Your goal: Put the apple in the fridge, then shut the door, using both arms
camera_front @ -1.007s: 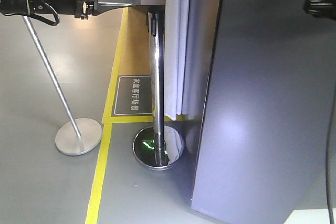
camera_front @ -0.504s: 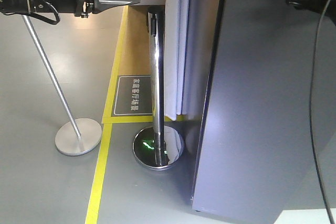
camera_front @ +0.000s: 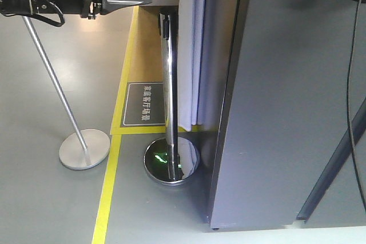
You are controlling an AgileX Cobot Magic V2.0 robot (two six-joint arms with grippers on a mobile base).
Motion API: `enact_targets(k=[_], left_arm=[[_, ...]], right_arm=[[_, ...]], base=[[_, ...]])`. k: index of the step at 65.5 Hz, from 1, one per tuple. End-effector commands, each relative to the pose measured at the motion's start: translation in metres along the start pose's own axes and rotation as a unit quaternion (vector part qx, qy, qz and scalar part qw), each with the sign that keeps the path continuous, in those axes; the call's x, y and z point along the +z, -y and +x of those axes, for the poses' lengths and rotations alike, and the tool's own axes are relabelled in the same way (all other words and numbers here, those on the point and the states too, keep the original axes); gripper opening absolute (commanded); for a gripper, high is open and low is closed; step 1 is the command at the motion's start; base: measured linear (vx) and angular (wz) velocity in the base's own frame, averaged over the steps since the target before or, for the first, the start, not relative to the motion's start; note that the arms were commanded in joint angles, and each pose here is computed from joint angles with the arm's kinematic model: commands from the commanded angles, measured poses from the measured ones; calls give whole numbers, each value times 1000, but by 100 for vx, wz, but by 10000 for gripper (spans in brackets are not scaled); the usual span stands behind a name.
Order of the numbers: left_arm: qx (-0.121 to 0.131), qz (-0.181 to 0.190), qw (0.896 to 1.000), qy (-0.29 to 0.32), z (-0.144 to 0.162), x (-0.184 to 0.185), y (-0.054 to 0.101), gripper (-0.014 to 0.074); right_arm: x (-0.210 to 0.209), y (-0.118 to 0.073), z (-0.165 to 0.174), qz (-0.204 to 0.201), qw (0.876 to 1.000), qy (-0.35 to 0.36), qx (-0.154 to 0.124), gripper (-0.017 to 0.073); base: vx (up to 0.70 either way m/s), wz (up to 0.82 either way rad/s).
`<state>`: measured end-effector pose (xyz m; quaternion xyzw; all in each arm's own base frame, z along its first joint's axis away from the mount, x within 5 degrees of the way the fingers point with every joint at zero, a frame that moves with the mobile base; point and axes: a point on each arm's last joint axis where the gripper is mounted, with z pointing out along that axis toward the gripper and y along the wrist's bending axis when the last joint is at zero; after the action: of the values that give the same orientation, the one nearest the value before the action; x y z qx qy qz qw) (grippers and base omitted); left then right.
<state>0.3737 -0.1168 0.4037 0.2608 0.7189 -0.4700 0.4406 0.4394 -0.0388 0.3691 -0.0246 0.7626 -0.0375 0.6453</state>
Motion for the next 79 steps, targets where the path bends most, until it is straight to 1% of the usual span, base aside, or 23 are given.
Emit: enact_targets(k=[1,10,15,21,26,31,35,46,50,52,55,61,65,68,72,79], left_arm=[[42,-21,999,17,-17,-11,19,449],[42,-23,999,19,-17,-11,18,449],[42,-24,999,20,-17,-11,18,449],[42,-29,998,23,-18,-12,17,437],[42,-38,998,30,-19,-12,16,407],[42,-47,997,37,-20,-12,14,359],[42,-54,997,42,-21,-13,13,312],[45,-67,995,51,-26,-23,11,141],[49,-71,995,56,-28,-30,13,76],[53,-72,994,59,-30,-34,16,42],[57,-72,994,60,-32,-39,19,-8],[69,-74,993,68,-38,-52,29,-9],[80,-70,992,70,-41,-60,39,-9],[87,-65,992,70,-42,-65,46,-8],[98,-56,991,67,-43,-72,58,-8],[114,-41,991,64,-42,-81,80,-8]], right_arm=[[7,11,-13,45,998,39,4,537],[0,11,-21,47,998,49,-19,524],[-11,10,-33,42,997,60,-31,509],[-28,8,-50,30,996,76,-35,476],[-46,5,-66,15,995,91,-37,430],[-65,0,-80,-10,994,101,-41,363],[-83,-5,-92,-39,992,107,-47,295],[-125,-20,-112,-112,985,110,-68,61],[-140,-26,-117,-144,981,105,-75,-18],[-150,-30,-119,-166,978,101,-81,-16],[-159,-34,-120,-185,974,97,-85,-11],[-179,-43,-123,-232,966,81,-83,-5],[-191,-47,-123,-258,960,68,-82,-5],[-199,-50,-123,-271,957,60,-80,-4],[-209,-52,-122,-286,953,53,-85,-3],[-228,-55,-114,-289,952,48,-85,-3]], base=[[-1,-3],[-1,-4],[-1,-4],[0,-1],[0,0],[0,1],[0,1],[0,0],[0,0],[0,0],[0,0],[0,0],[0,0],[0,0],[0,0],[0,0]])
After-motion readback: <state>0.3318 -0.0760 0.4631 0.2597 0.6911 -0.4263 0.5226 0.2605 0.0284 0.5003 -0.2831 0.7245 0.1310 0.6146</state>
